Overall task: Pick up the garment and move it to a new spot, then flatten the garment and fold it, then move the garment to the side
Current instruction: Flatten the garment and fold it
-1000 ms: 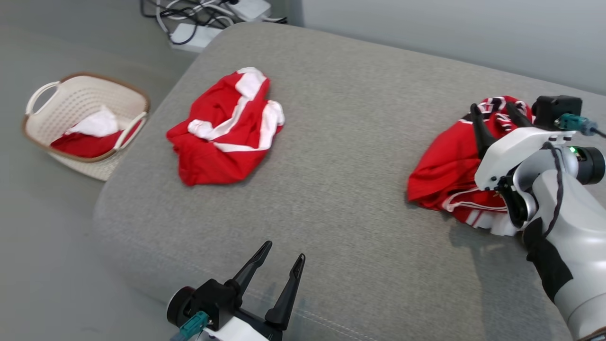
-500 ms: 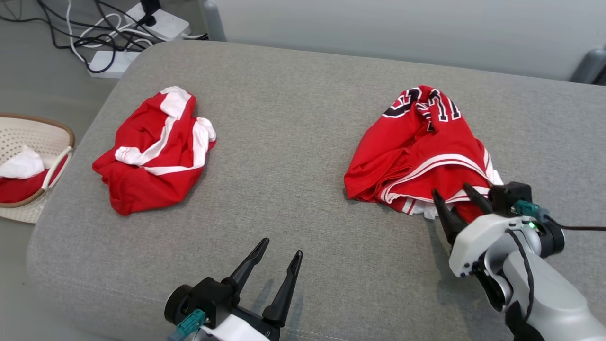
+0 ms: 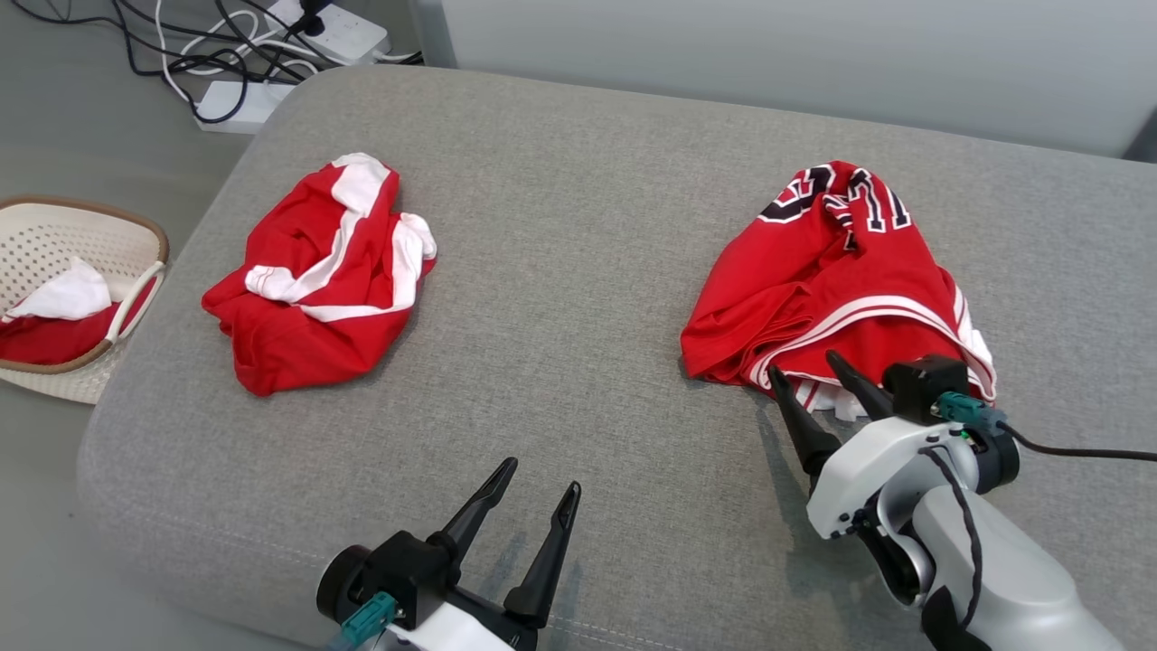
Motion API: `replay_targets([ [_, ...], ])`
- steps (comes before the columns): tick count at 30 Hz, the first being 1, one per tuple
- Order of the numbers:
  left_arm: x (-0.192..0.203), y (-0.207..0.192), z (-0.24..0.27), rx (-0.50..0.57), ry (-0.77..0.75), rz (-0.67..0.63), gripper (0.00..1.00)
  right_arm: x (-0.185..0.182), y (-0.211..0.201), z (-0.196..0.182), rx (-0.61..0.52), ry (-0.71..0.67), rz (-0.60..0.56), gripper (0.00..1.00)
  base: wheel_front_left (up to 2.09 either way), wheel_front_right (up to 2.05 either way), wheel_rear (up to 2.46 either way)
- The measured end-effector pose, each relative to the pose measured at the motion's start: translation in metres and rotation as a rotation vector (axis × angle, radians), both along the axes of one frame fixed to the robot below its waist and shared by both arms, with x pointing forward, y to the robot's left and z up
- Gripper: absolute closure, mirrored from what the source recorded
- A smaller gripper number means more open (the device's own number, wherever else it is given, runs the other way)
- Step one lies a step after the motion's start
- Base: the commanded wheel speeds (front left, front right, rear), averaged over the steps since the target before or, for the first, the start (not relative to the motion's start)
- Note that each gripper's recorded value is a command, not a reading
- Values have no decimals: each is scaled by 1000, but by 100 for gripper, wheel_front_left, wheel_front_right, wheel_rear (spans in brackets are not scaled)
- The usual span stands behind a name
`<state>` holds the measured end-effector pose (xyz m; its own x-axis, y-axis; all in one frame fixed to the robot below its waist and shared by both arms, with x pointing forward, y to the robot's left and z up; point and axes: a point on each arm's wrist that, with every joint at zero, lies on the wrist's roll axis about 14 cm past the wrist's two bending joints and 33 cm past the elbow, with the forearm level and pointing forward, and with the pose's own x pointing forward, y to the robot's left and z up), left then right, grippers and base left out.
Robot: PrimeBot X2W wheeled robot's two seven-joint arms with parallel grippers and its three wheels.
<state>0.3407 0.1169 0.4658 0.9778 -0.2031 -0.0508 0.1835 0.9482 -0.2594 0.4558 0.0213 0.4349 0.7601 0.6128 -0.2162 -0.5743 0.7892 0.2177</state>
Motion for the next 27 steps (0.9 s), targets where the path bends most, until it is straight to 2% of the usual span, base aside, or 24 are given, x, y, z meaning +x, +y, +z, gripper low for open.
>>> replay_targets([
  [10,-4,12,-6,2,23,41,0,-10,16,-30,-36,86,47,0,0,0,0],
  [16,-3,18,-8,2,30,60,0,2,19,-32,-57,84,47,0,0,0,0],
  [17,-2,19,-6,3,27,63,0,3,20,-32,-63,82,50,3,0,0,0],
  [18,-2,19,-6,3,27,63,0,3,20,-32,-63,82,50,27,0,0,0],
  [19,-1,20,-5,-1,22,68,0,4,21,-35,-76,87,50,55,0,0,0],
  [21,-1,21,-5,-2,24,71,0,4,21,-37,-80,90,51,100,0,0,0],
  [27,0,21,-5,-2,23,70,0,6,17,-38,-70,106,21,100,0,0,0],
])
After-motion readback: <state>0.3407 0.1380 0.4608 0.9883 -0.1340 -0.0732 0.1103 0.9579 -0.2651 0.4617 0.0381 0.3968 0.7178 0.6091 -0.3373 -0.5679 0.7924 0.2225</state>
